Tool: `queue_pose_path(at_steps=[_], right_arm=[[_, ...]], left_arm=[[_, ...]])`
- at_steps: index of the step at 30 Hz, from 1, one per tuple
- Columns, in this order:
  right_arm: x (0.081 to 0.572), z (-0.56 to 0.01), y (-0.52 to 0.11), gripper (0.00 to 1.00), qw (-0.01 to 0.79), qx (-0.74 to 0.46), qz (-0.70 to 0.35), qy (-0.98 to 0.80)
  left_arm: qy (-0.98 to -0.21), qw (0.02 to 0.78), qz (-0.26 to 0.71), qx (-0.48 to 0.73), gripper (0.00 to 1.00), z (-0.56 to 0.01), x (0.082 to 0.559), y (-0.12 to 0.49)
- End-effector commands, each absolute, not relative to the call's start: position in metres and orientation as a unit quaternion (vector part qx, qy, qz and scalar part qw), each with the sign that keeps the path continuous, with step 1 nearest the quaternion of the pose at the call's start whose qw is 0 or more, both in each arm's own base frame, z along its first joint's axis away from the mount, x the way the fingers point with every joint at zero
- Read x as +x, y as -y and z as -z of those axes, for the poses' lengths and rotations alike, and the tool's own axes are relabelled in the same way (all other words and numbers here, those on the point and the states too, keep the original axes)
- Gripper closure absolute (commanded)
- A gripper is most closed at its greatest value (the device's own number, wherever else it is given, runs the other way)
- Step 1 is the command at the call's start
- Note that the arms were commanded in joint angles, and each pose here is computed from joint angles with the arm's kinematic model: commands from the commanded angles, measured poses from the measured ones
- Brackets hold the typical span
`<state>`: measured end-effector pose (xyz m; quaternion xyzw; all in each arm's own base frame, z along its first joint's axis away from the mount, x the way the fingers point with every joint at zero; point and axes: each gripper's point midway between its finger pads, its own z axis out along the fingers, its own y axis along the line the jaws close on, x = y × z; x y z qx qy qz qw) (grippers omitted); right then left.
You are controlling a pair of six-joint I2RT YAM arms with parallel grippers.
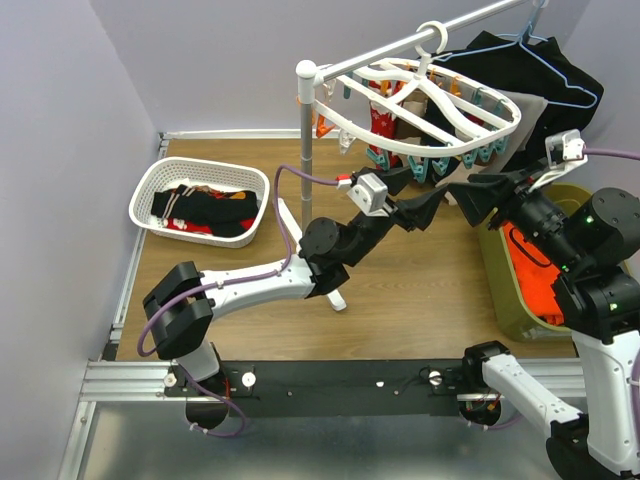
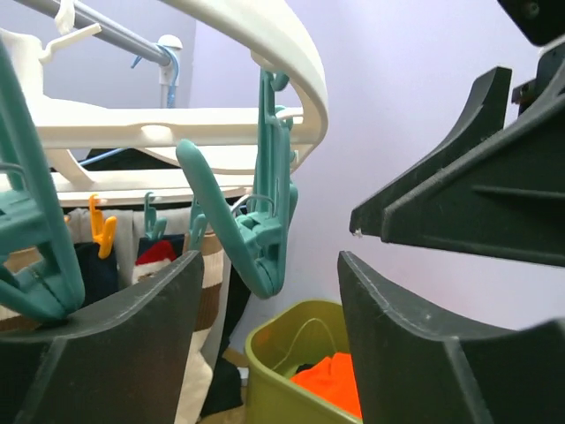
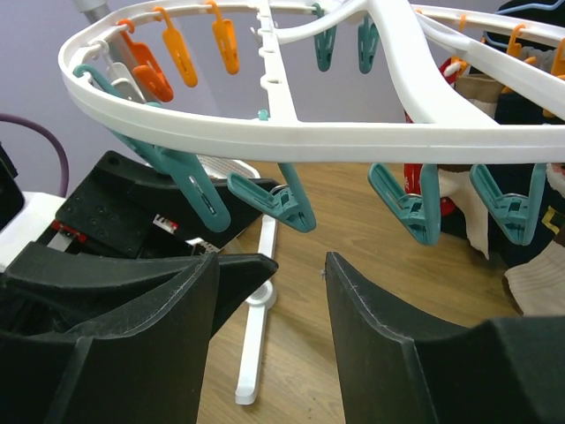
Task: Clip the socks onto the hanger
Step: Open the clamp at the hanger.
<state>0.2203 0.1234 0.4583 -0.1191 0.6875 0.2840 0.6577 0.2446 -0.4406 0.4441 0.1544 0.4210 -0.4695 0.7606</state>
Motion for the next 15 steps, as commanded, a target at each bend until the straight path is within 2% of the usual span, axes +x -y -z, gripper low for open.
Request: queue_pose_path(at_steps=[1, 15], right_arm=[[0.208, -0.467, -0.126, 0.4, 0.662, -0.127, -0.298, -0.676], [0.207, -0.471, -0.129, 0.4, 0.661, -0.126, -0.311, -0.671]], left_arm=[[-0.435, 0.744, 0.477, 0.174, 0.31, -0.441, 0.244, 0.451], [-0.443, 0.76, 0.447, 0.161, 0.33, -0.443, 0.264, 0.459]])
